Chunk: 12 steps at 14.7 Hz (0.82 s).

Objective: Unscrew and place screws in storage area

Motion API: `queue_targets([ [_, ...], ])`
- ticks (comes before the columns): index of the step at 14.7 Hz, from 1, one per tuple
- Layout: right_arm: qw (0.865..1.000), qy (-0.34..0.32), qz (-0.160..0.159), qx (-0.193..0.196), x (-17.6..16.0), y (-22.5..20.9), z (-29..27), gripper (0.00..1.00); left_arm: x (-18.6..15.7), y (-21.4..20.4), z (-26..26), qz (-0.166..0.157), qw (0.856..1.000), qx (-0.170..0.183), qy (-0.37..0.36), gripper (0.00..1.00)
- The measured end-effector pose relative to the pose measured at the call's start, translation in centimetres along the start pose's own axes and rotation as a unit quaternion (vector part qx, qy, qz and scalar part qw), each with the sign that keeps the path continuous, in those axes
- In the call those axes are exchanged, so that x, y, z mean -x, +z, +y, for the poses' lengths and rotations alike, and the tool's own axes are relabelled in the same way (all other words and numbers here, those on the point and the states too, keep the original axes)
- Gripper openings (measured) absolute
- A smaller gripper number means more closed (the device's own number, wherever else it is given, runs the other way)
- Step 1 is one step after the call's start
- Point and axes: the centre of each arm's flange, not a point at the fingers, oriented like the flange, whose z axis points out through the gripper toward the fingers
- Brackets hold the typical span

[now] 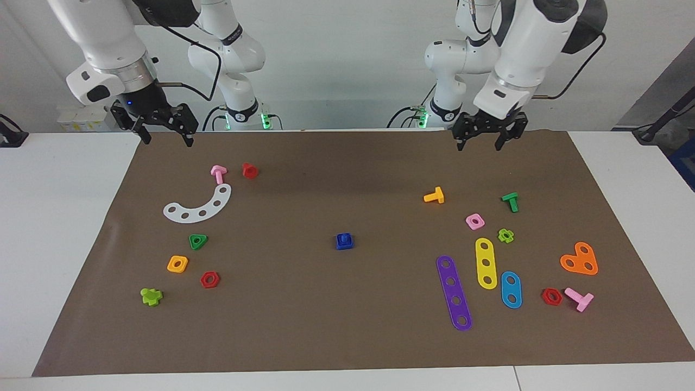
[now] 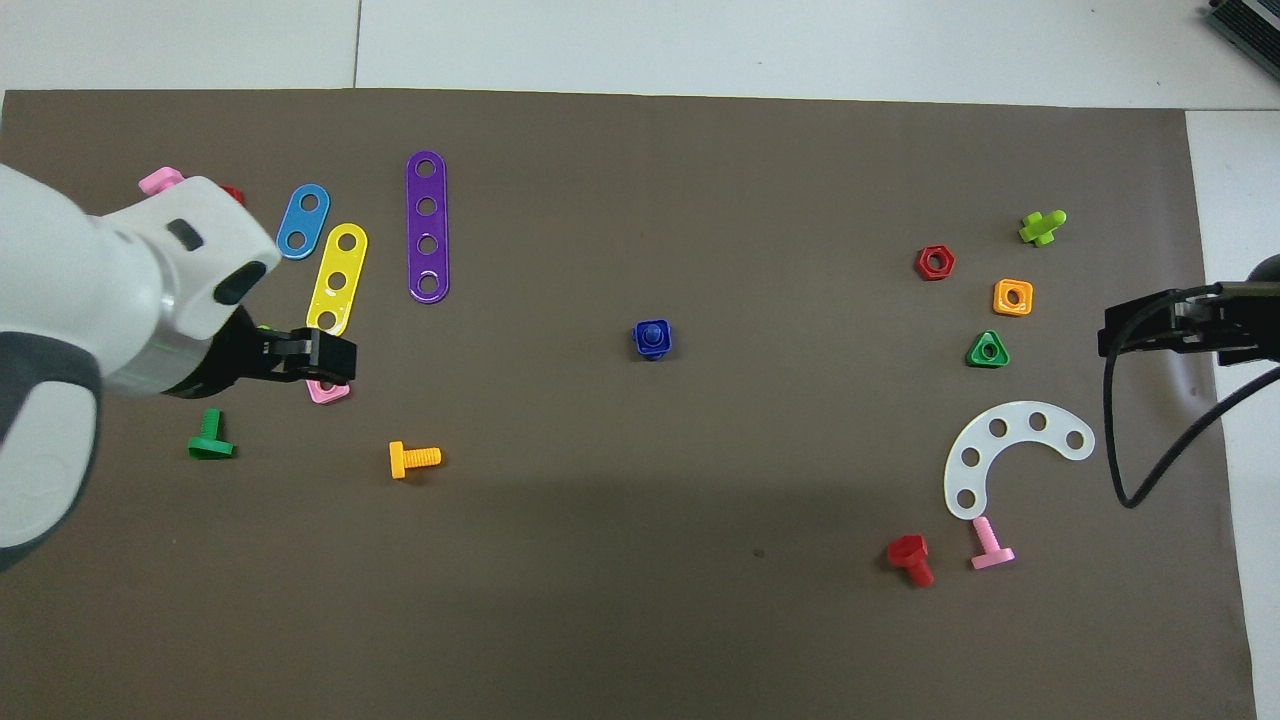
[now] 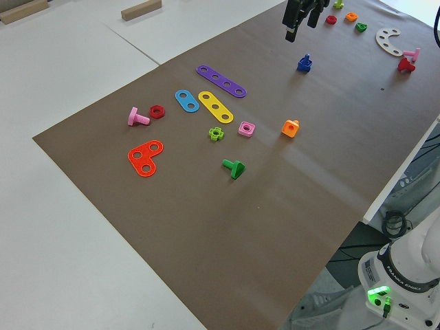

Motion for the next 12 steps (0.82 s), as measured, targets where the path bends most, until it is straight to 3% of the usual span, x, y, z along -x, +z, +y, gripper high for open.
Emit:
queue_targets([
  [5,1.000,0.000,0.000,0.000,0.0,0.0,0.0,1.00,-3.7,6.7,10.0,0.017,0.999,0.027,-0.021,0.98],
  [12,1.000,0.000,0.001,0.000,0.0,0.0,-0.1,1.00,-7.1,14.4,19.2,0.023,0.997,0.051,-0.050,0.93],
])
